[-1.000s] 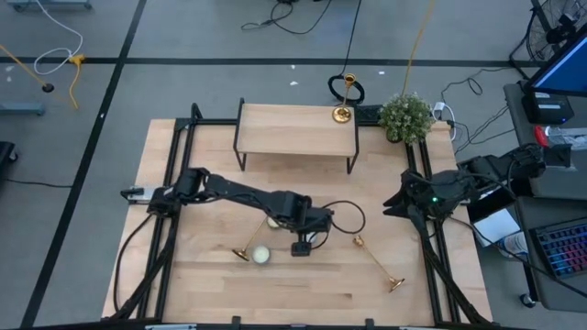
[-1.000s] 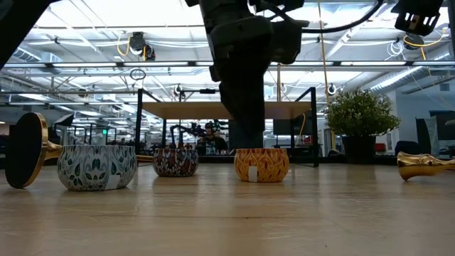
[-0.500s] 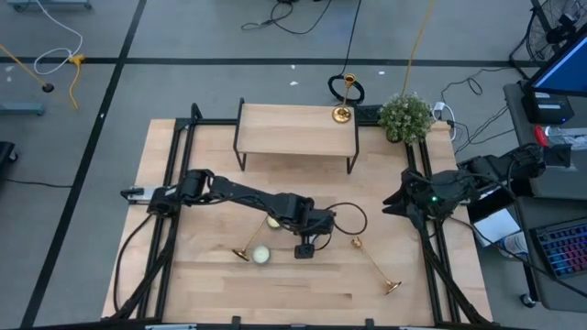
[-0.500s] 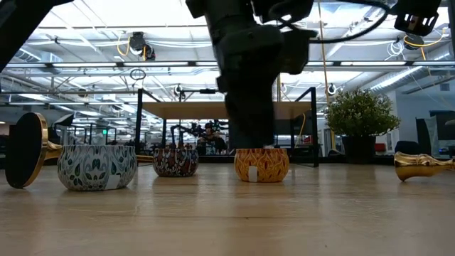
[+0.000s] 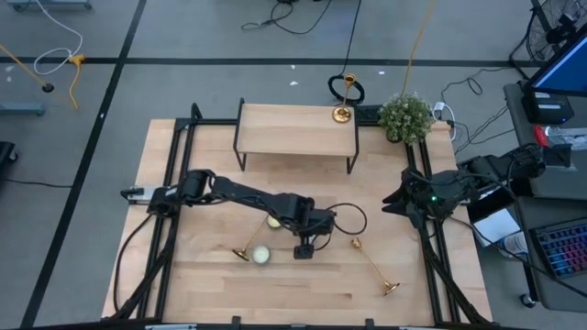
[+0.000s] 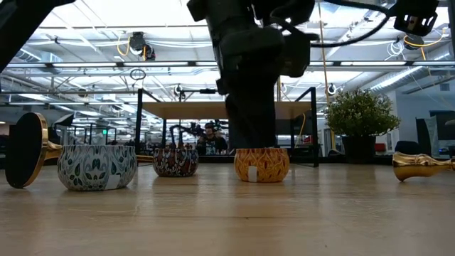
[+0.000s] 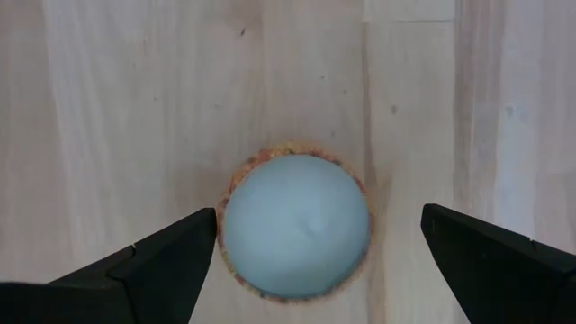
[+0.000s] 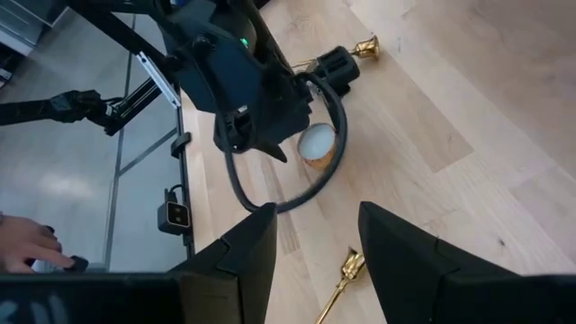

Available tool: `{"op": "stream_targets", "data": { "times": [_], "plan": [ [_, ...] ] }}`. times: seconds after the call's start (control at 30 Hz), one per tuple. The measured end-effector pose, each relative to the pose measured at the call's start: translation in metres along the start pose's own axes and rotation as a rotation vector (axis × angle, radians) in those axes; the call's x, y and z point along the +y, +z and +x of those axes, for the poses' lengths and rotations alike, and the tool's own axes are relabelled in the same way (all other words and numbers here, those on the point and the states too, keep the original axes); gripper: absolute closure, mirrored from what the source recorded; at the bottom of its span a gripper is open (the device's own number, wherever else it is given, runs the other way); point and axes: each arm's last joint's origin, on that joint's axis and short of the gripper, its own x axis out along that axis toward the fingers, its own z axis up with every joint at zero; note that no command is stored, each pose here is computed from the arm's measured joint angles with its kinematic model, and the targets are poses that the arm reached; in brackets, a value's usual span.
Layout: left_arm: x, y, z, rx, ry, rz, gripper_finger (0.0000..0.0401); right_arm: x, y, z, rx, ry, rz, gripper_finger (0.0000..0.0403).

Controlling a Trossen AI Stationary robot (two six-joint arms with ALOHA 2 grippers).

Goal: Pick & Place candle stick holders
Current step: Put the orange scented candle on the shelf

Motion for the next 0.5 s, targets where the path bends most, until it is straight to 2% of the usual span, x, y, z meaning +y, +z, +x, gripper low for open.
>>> {"op": "stream_targets", "data": {
  "times": [0.3, 0.5],
  "plan": [
    [-0.003, -0.004, 0.021, 0.047, -0.004, -0.006, 0.0004, 0.000, 0.000, 0.000, 0.000, 0.000, -0.001, 0.0245],
    [0.002, -0.004, 0.021, 0.042, 0.030, -0.052, 0.0004, 0.000, 0.000, 0.000, 0.000, 0.000, -0.002, 0.0245]
  ]
}}
